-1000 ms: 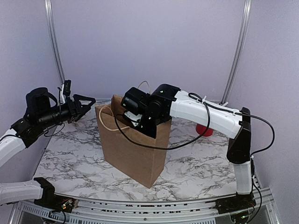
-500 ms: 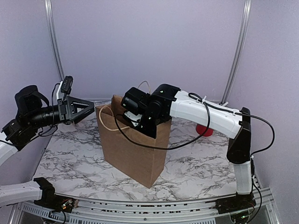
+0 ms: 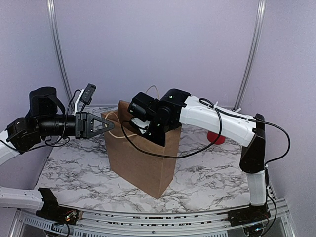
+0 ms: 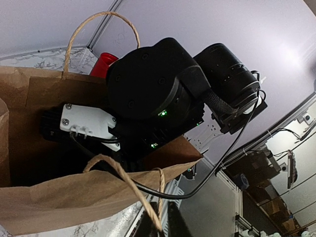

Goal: Pack the takeout coffee

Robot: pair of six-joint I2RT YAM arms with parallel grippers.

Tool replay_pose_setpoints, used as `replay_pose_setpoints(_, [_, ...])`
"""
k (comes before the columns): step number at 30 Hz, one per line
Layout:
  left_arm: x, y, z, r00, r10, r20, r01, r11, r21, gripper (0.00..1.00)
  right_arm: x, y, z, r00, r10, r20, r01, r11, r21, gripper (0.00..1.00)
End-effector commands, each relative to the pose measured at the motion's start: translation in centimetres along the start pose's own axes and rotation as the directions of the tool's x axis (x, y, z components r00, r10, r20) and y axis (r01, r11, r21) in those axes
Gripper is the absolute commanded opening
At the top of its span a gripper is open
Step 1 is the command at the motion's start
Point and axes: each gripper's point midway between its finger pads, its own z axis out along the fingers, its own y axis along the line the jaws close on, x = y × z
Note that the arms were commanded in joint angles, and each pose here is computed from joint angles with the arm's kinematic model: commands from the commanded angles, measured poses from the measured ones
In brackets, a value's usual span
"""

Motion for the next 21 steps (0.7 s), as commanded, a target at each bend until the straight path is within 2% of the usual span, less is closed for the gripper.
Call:
replay_pose_setpoints(1, [-0.6,-0.8,-0.9,0.997,0.075,0.016,-0.075,0.997,-0.012,0.0,-0.1,-0.3,0.0,1.0,0.023,0.001,-0.023,1.0,0.004,0.5])
replay_pose_setpoints(10, [1.6,-1.8,-1.7,0.989,0.136,-0.064,-0.133,0.99,0.05,0.0,0.2,-2.2,-0.3,0.998,0.059,0.004,-0.059,0.998,0.006,0.5])
replay_pose_setpoints(21, [0.6,-1.3,-1.1,0.986,0.155,-0.054,-0.154,0.988,0.012,0.0,2.5,-1.4,0.7,0.997,-0.01,-0.081,0.014,0.999,0.051,0.5])
